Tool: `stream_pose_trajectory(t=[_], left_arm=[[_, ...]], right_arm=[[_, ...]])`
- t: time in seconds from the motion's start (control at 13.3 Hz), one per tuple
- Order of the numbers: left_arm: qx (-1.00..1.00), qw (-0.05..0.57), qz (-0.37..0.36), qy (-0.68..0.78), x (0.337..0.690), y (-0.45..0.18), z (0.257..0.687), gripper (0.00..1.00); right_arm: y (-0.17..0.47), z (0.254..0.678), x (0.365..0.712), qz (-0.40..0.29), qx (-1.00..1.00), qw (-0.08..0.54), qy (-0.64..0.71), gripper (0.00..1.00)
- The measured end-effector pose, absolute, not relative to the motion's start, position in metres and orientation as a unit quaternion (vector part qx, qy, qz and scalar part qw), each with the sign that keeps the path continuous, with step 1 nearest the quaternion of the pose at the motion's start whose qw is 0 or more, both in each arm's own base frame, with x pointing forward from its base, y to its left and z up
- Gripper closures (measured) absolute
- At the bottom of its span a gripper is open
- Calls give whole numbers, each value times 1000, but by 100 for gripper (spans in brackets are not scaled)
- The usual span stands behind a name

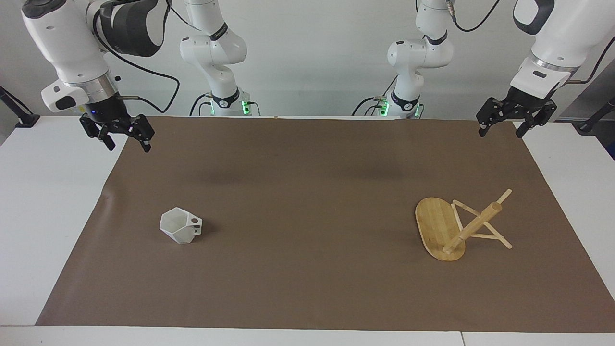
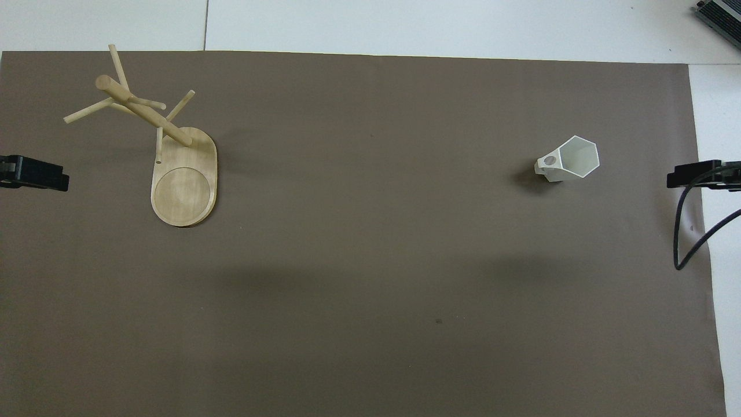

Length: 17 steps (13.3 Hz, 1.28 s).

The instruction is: Hang cup on rack

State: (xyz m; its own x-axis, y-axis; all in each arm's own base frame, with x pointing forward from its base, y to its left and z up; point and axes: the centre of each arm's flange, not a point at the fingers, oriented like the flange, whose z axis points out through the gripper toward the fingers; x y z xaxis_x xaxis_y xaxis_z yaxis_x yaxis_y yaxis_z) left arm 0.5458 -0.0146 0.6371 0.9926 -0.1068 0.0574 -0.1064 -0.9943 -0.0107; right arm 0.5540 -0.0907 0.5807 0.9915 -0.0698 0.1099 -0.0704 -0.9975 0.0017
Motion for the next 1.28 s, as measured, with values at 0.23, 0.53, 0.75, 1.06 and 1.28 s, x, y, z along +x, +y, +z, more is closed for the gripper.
stream_pose_trajectory(t=[0.23, 0.53, 0.75, 1.06, 1.28], left_arm=[[-998, 4, -29, 54, 546, -15, 637, 0], [-998, 4, -30, 54, 546, -15, 637, 0], [-998, 4, -30, 55, 546, -15, 637, 0], [-998, 4, -30, 55, 546, -15, 638, 0], [-998, 4, -30, 56, 546, -16, 638, 0]], right_arm=[[-90, 581, 554, 55, 998, 3, -35, 0], [-84, 580, 555, 55, 998, 3, -28, 0], [-80, 574, 560, 72, 997, 5, -12, 0], [-78, 536, 580, 86, 996, 10, -5, 0], [-79, 474, 612, 96, 995, -3, 0, 0]])
